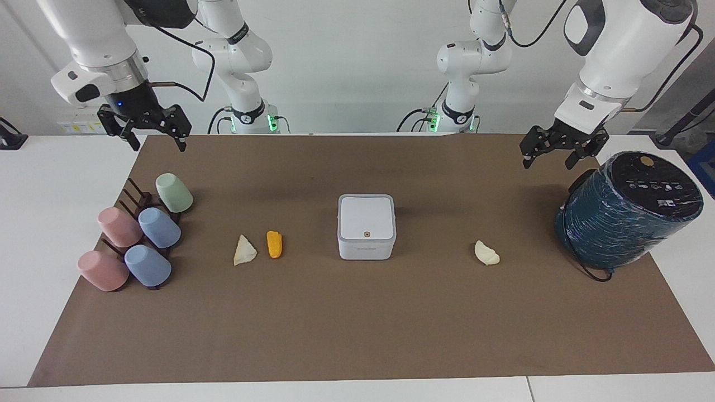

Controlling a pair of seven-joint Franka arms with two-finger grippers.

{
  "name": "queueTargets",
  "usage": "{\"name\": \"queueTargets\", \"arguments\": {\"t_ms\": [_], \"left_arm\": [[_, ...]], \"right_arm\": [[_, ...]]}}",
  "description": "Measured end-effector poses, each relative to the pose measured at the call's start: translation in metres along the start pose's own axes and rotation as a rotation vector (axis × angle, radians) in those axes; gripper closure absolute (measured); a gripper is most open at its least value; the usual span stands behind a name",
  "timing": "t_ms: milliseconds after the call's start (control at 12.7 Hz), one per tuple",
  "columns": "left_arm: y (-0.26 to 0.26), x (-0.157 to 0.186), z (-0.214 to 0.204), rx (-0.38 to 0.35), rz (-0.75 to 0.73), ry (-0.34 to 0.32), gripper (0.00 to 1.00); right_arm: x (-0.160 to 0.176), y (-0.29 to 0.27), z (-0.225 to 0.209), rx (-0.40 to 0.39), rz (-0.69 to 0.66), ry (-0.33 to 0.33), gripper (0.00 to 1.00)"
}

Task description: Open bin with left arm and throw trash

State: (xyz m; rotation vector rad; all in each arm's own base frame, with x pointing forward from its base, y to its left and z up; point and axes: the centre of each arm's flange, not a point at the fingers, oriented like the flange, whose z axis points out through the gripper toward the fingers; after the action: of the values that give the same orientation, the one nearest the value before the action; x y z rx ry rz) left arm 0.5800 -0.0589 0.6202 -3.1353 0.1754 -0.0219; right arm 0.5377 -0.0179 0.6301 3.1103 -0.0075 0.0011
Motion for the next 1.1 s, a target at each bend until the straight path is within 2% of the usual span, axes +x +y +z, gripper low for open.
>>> {"name": "queueTargets", "arguments": {"t_ms": [393,1100], "left_arm": [[0.0001,0.0002,-0.0001,0.000,0.000,0.001,0.00],[0.0054,0.0019,0.0043,0.000,0.009,0.008,0.00]], "right_arm": [[-0.0005,0.0013,-0.0003,0.001,0.051,-0.001,0.00],[-0.0013,0.0001,-0.0018,0.001,0.048,0.002,0.00]]}}
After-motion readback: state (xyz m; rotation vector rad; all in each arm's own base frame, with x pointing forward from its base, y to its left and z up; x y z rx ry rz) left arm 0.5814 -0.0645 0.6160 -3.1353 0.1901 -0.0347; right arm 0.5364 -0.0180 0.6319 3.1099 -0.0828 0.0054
